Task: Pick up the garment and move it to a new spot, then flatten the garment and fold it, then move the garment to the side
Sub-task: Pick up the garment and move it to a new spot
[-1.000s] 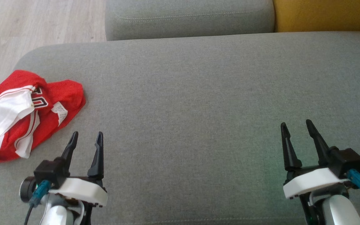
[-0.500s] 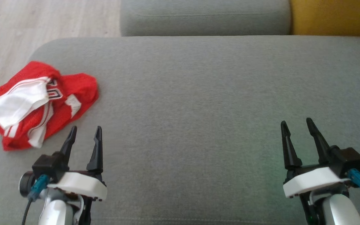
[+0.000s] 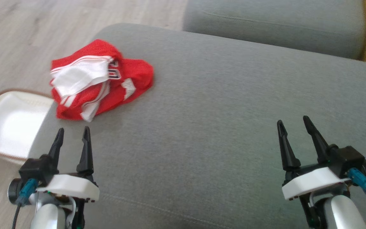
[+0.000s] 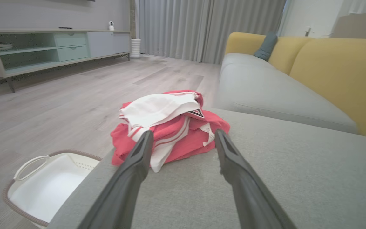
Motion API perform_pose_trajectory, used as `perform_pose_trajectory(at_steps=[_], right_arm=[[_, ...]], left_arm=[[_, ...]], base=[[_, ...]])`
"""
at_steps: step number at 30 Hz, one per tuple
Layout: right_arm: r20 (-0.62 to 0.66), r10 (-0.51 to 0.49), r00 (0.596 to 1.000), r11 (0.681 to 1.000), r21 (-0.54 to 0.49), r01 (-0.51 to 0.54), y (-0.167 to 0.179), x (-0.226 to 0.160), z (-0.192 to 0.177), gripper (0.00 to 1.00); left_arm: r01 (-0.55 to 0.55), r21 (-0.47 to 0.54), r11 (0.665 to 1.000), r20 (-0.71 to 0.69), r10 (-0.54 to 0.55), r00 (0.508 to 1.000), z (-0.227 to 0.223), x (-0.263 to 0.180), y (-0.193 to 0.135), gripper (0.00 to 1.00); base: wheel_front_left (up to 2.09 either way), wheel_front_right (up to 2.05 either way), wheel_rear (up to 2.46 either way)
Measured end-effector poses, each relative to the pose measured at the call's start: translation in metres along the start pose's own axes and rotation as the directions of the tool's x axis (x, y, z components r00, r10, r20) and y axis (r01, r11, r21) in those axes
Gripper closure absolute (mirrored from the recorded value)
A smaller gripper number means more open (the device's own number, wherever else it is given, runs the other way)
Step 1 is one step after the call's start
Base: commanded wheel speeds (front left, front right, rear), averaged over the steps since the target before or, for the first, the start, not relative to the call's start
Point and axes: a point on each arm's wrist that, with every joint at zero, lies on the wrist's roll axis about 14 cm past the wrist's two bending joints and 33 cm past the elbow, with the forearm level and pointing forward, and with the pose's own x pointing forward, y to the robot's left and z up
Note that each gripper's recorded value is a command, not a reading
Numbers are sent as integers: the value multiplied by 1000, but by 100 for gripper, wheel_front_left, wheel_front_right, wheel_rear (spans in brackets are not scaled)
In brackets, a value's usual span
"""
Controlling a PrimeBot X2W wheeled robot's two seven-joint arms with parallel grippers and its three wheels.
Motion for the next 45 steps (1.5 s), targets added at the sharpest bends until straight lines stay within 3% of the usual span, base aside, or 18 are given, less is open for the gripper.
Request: perform_pose_trajectory(at_steps=[11,32,45], right_arm=[[-5,132,991,991,0,-132,42,21,0,0],[-37,129,991,992,15,-129,39,24,-9,0],[-82,111,990,994,0,-112,11,56,-23,0]], left_arm=[[-140,6,990,17,140,990,7,-26,45,0],[-136,14,991,1,136,991,3,-21,43,0],[-39,-4,999,6,39,999,9,70,10,0]], base=[[0,0,0],[0,0,0],[0,0,0]])
